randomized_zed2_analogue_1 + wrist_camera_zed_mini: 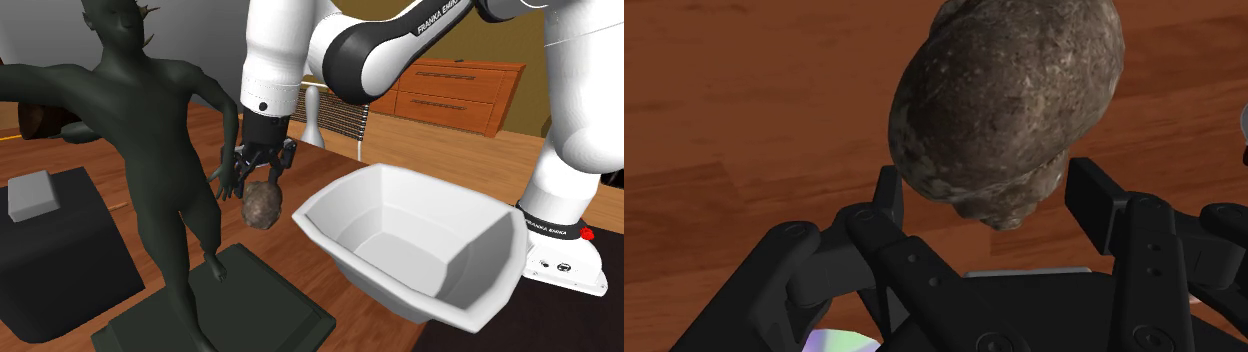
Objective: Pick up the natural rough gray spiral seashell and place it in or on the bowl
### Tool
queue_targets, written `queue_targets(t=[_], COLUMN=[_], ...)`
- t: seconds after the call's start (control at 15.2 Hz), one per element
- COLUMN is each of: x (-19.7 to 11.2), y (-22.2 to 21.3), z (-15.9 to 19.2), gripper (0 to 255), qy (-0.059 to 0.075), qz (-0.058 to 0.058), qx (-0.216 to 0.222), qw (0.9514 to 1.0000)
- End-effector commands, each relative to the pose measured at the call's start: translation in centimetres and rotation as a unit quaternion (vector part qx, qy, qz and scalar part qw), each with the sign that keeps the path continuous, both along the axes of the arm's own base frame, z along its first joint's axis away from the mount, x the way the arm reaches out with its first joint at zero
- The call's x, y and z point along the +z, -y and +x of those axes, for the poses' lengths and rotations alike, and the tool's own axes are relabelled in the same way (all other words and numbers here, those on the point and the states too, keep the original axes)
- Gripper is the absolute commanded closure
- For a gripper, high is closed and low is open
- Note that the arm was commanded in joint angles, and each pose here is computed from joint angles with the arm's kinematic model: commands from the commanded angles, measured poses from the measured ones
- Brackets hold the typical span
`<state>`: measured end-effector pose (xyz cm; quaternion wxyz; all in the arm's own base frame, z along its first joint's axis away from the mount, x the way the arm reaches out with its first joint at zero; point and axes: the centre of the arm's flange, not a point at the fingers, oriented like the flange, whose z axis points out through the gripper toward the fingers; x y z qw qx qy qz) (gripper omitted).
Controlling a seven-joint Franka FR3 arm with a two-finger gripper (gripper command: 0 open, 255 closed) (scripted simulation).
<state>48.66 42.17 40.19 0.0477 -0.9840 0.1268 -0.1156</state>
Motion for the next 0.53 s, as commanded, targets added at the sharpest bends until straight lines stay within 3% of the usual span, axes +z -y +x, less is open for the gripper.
queue_targets(t=[0.0,0.46], x=[0.0,3.2], y=[0.0,0.0], z=[0.0,0.0], gripper=[255,255], qy=[0.0,0.0], qz=[0.0,0.0], qx=[0.0,0.0], qw=[1.0,1.0])
